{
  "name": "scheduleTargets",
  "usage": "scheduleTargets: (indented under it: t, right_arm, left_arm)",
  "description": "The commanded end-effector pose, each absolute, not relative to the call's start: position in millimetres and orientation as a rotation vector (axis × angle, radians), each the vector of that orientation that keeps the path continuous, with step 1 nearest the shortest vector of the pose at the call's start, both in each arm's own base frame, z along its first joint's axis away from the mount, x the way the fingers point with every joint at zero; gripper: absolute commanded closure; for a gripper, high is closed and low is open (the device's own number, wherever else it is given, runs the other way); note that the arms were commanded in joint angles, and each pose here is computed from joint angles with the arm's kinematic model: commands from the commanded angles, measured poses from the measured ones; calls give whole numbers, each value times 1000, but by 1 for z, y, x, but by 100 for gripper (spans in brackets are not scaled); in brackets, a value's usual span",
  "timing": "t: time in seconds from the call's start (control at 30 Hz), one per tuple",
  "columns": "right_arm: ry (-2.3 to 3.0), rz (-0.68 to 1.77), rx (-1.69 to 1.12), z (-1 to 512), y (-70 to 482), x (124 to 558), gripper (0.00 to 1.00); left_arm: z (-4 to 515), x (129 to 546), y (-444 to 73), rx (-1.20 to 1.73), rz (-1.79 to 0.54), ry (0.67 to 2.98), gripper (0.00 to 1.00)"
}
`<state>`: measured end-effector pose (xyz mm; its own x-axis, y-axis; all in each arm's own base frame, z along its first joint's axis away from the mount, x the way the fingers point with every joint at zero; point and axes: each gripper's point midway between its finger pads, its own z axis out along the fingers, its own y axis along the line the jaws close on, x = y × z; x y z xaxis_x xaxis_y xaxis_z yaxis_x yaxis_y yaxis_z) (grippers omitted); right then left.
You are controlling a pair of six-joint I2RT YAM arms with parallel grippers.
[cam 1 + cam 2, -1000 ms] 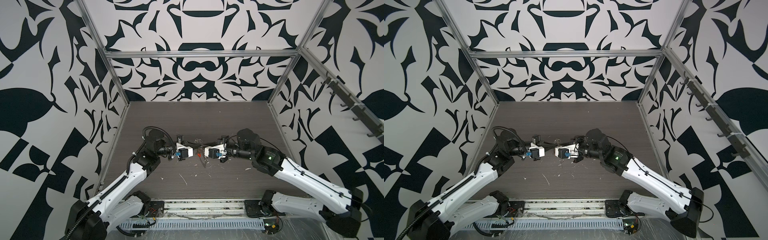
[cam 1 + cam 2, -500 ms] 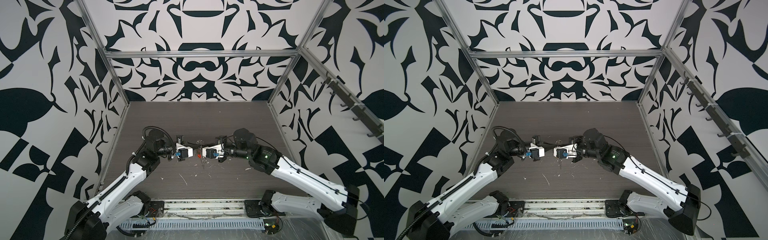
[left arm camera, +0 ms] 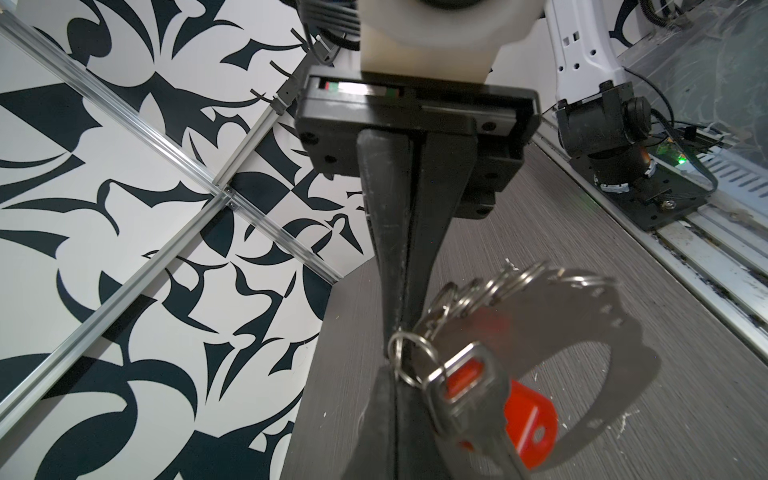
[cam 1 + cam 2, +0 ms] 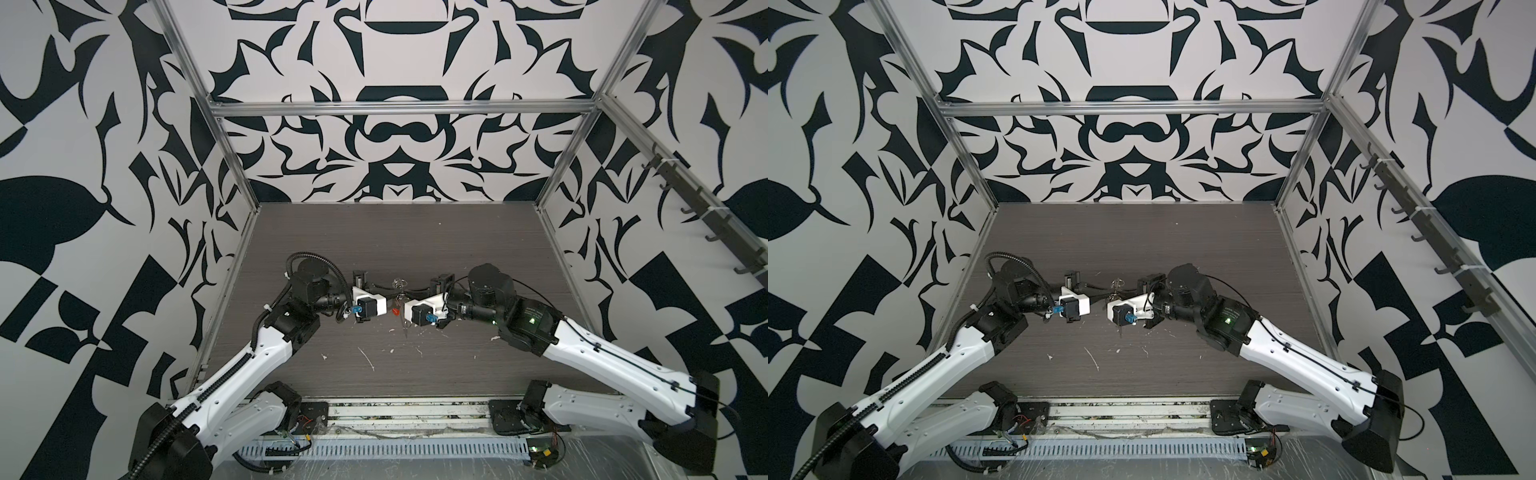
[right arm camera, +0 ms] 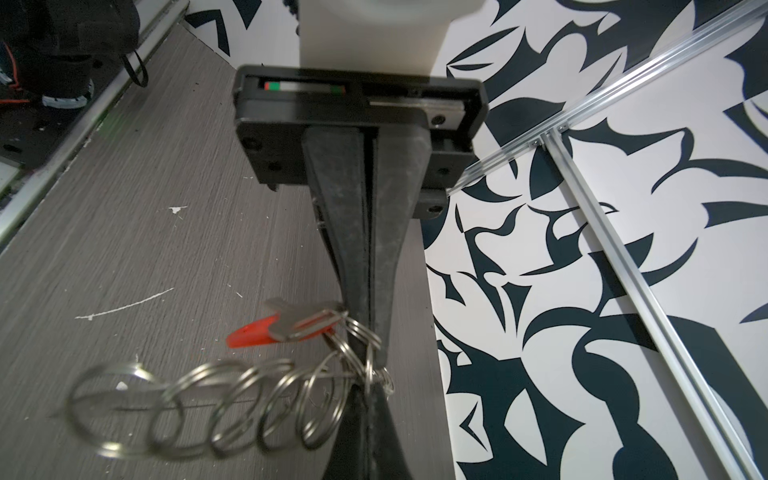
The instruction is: Remove the keys from the keyring
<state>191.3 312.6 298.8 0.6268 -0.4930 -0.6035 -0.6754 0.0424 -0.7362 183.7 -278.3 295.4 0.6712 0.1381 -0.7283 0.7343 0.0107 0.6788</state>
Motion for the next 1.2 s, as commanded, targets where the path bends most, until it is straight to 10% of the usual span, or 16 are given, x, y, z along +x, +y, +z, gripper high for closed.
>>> scheduleTargets:
  t: [0.0, 1.17]
  right_arm:
    - [862, 84, -1486, 342, 311, 195, 100]
    - [387, -524, -1442, 384, 323, 190, 100]
  left_arm:
    - [304, 184, -275, 1522, -507, 762, 89]
    - [332, 202, -245, 1532, -396, 820, 79]
